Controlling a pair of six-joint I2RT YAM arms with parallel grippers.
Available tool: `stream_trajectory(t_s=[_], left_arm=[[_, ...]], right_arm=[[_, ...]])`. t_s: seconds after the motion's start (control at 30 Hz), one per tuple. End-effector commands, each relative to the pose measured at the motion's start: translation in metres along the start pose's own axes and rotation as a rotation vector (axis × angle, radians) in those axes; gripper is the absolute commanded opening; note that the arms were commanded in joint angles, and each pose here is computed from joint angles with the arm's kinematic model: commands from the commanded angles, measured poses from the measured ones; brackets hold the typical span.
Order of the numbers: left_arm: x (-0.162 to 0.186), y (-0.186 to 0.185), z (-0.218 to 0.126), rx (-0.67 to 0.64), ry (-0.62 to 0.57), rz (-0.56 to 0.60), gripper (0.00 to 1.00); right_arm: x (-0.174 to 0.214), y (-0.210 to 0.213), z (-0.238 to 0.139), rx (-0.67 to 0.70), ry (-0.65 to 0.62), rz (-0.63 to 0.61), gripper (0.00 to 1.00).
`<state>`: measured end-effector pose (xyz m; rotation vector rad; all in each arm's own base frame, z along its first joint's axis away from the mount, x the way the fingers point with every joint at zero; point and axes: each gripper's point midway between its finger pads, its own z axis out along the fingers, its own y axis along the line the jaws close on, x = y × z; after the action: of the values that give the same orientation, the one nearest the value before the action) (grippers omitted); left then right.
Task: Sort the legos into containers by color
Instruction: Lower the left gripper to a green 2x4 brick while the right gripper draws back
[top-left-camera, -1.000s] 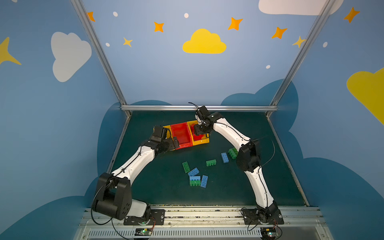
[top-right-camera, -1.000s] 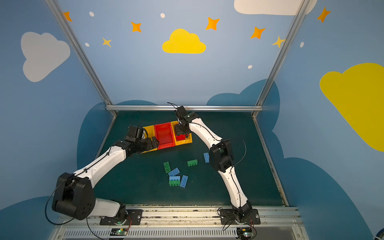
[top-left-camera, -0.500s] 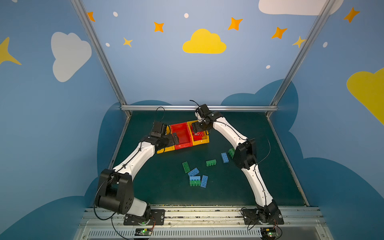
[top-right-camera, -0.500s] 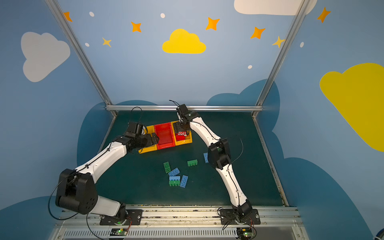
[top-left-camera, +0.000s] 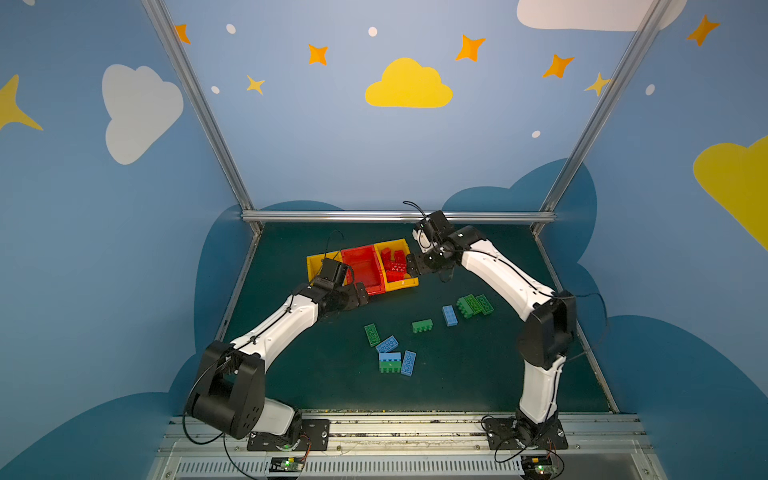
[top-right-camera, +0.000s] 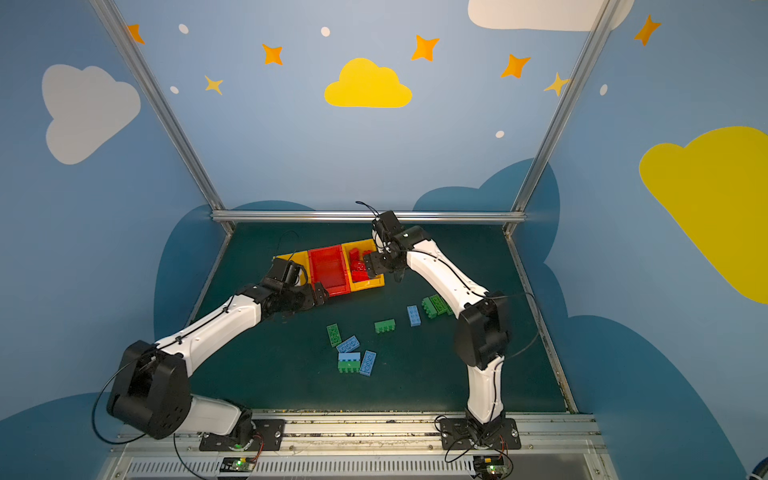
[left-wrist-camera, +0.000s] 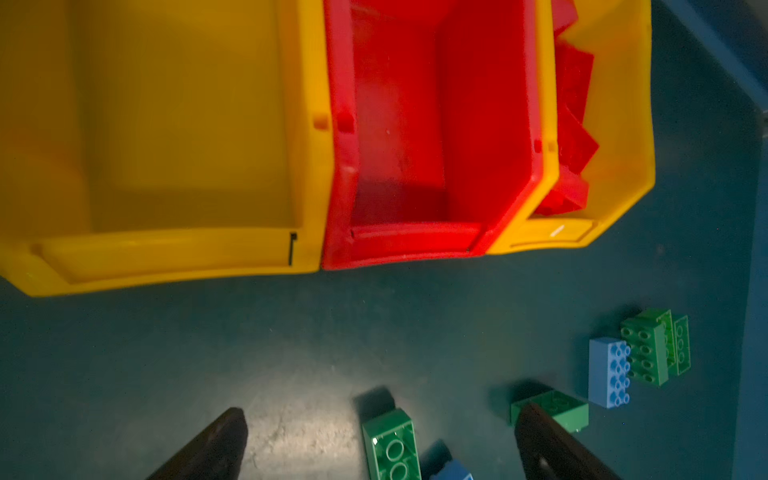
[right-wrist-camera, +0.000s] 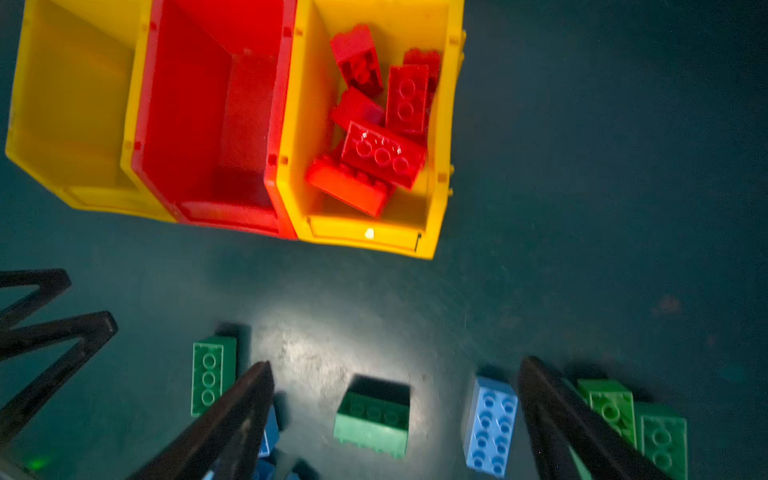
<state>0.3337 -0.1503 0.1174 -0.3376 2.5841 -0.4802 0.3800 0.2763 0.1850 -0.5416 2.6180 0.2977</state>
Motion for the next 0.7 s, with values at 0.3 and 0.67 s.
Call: stream_trajectory(t_s=[0.3, 0.67], left_arm=[[0.092, 0.023, -0.018, -0.196, 0.042, -0.104, 1.00], [0.105, 0.015, -0.005, -0.263, 0.025, -0.068, 1.00]], right_arm=[[0.122, 0.004, -0.057, 0.010, 0.056, 0.055, 0.91], [0.187, 0.006, -0.084, -0.032, 0.047, 0.108, 0.93]])
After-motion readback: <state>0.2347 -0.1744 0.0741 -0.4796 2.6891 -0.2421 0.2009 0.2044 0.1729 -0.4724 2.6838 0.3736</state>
